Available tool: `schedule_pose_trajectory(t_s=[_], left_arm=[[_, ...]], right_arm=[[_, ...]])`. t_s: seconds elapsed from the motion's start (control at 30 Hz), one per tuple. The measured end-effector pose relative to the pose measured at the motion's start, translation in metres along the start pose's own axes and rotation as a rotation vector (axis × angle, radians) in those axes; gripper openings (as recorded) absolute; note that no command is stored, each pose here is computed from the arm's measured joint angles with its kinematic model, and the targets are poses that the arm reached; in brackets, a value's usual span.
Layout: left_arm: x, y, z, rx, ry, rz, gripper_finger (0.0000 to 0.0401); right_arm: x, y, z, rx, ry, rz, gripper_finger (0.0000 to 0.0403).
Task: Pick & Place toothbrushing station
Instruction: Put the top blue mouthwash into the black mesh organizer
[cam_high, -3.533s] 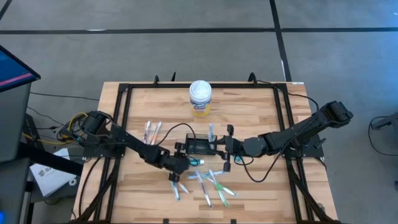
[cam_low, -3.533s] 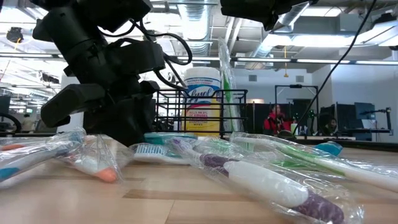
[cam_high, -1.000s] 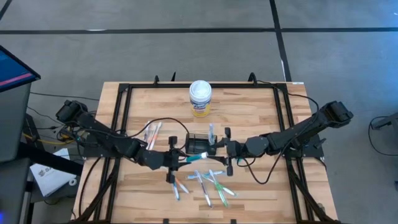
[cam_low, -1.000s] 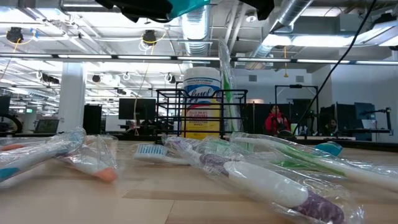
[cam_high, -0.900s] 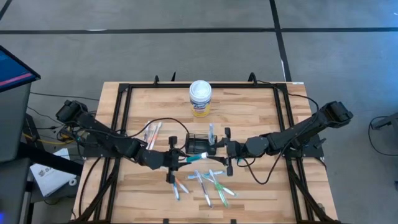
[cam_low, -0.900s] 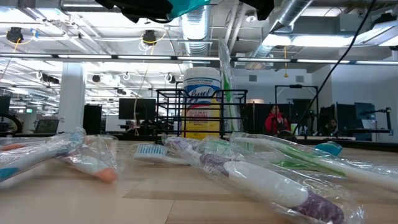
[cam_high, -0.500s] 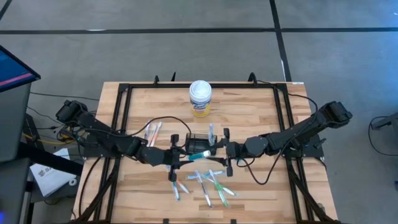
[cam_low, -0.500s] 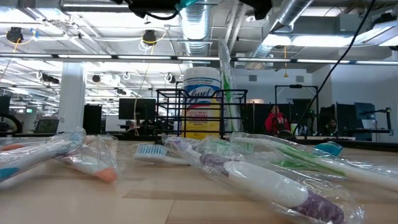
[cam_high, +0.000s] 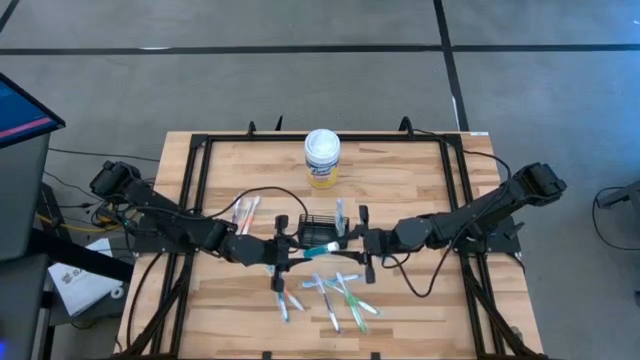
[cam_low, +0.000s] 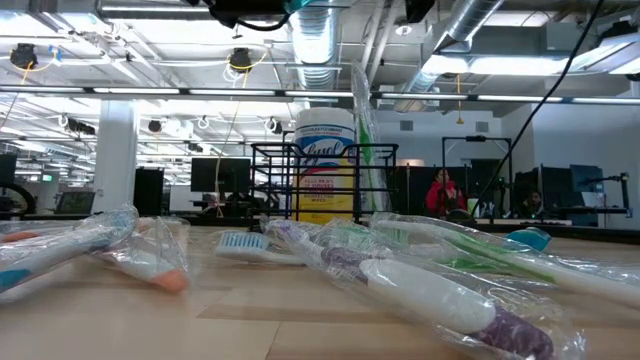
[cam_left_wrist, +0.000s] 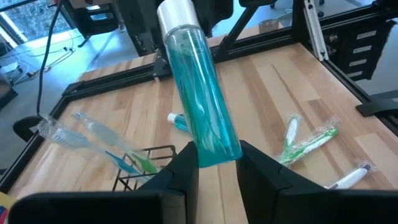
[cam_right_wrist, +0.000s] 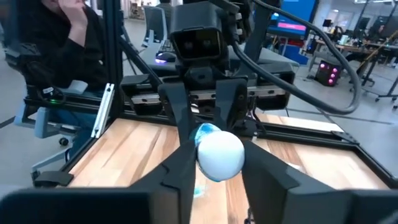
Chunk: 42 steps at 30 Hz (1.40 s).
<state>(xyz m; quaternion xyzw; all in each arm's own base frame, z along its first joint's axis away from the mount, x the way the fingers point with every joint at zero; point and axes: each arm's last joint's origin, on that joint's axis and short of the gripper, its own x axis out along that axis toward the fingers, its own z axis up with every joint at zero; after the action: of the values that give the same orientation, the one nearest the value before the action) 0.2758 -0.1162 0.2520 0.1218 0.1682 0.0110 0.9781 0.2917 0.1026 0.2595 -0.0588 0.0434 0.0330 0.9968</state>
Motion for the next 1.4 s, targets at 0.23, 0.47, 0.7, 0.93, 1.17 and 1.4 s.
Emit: schedule_pose_trajectory(t_s=[0.23,0.47,0.7,0.93,1.17,1.4], left_arm=[[0.0,-0.0001,-0.0001,-0.001,-0.001,-0.002,0.0078],[0.0,-0.0002,0.0001,-0.006,-0.003,-0.002,0.0086],[0.0,-0.0002,0.0,-0.007,-0.002,-0.002,0.0089],[-0.0001,0.0005,-0.0003,-0.005,0.002,0.025,0.0096],[-0.001,0.0012,-0.0024,0.006,0.027,0.037,0.0124],[-0.001,0.0018,-0.0031,0.009,0.035,0.053,0.0141]], right_arm=[[0.0,0.0013,0.0006,-0.022,-0.01,0.056,0.0082],[0.0,0.0017,0.001,-0.027,-0.015,0.065,0.0082],[-0.0001,0.0019,0.0011,-0.027,-0.016,0.068,0.0082],[0.0,0.0017,0.0012,-0.026,-0.017,0.067,0.0082],[-0.0002,0.0017,0.0017,-0.025,-0.021,0.07,0.0082],[-0.0018,0.0,0.0031,-0.02,-0.016,0.048,0.0082]])
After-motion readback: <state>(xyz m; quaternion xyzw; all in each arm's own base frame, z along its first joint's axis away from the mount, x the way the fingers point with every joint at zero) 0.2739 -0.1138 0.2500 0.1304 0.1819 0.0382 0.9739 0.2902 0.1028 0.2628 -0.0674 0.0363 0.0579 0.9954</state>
